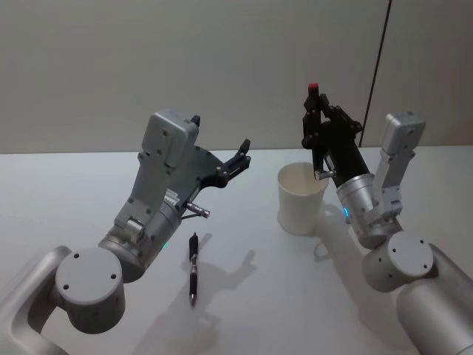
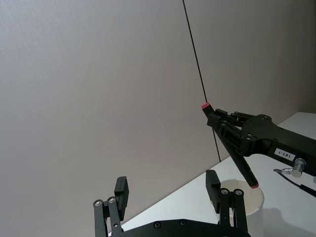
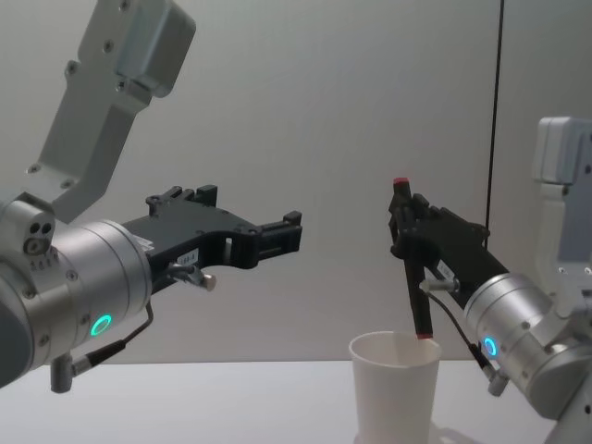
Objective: Place the pen into the pen holder.
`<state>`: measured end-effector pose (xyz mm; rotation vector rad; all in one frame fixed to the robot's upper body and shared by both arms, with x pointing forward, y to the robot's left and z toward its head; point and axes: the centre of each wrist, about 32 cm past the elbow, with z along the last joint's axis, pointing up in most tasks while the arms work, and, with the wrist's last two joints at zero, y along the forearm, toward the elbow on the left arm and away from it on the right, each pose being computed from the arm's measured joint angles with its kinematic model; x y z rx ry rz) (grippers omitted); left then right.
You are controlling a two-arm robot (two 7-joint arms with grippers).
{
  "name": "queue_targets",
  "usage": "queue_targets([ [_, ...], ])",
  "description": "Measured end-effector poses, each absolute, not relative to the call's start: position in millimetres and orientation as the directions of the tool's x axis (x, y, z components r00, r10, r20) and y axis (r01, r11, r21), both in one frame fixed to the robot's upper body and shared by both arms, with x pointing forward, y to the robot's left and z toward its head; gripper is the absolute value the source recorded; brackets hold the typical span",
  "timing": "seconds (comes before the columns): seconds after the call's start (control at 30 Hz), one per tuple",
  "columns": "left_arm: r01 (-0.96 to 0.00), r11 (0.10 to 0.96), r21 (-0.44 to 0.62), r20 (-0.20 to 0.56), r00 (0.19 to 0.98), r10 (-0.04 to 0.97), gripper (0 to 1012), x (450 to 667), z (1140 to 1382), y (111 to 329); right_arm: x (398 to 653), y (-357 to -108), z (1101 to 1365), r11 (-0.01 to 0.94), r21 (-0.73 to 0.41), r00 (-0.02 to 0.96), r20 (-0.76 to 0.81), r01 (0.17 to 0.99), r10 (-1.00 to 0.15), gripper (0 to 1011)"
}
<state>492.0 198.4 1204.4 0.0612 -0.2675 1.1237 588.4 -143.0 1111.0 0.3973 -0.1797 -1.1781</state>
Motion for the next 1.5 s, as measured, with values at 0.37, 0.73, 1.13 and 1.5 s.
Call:
queue_targets([
  [0.37,-0.897,0.434,-0.086,0.242,0.404,0.882,1004,492.0,1204.4,198.4,591.0,-139.1,1104.6,0.327,0.393,0.381,-0.068,0.860,-0.922,180],
  [0.73,-0.897,0.434,-0.086,0.242,0.404,0.882,1004,492.0,1204.4,198.4,593.7,-135.0,1097.4,0.330,0.389,0.384,-0.067,0.860,-0.921,180],
  [1.13,-0.897,0.434,-0.086,0.242,0.404,0.882,1004,492.0,1204.4,198.4,596.4,-132.7,1092.6,0.331,0.387,0.384,-0.067,0.861,-0.921,269],
  [1.5,-0.897,0.434,-0.086,0.242,0.404,0.882,1004,492.0,1204.4,198.4,597.5,-132.3,1090.5,0.330,0.385,0.383,-0.068,0.862,-0.921,599],
])
